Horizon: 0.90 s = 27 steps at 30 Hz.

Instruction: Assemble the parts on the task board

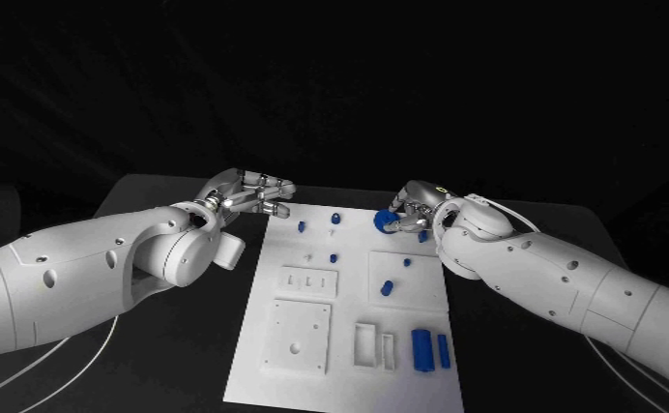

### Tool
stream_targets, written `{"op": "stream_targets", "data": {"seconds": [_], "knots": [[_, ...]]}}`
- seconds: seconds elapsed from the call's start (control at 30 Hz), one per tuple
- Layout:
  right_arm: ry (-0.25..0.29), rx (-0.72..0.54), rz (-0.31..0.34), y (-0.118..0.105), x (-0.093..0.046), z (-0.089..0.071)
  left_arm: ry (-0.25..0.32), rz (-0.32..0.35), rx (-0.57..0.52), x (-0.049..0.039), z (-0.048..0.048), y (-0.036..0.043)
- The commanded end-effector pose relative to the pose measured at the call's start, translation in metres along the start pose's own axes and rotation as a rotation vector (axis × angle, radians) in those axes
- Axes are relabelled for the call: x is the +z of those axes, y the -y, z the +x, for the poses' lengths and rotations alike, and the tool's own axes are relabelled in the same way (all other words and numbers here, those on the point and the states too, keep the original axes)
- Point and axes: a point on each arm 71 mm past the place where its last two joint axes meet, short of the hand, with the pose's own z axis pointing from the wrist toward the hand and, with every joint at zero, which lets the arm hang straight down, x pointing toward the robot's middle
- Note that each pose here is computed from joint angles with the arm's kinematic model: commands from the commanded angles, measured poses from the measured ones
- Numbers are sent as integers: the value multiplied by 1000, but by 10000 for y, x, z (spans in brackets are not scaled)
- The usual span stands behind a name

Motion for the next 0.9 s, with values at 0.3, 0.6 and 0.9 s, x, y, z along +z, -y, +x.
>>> {"op": "stream_targets", "data": {"seconds": [0.3, 0.6, 0.9], "knots": [[28, -60, -9, -69, 20, 8, -22, 8, -3, 7, 33, 17], [27, -89, -2, -46, 23, 25, -22, 6, -3, 8, 31, 14], [20, -98, -8, -44, 18, 45, -22, 2, -2, 7, 27, 11]]}}
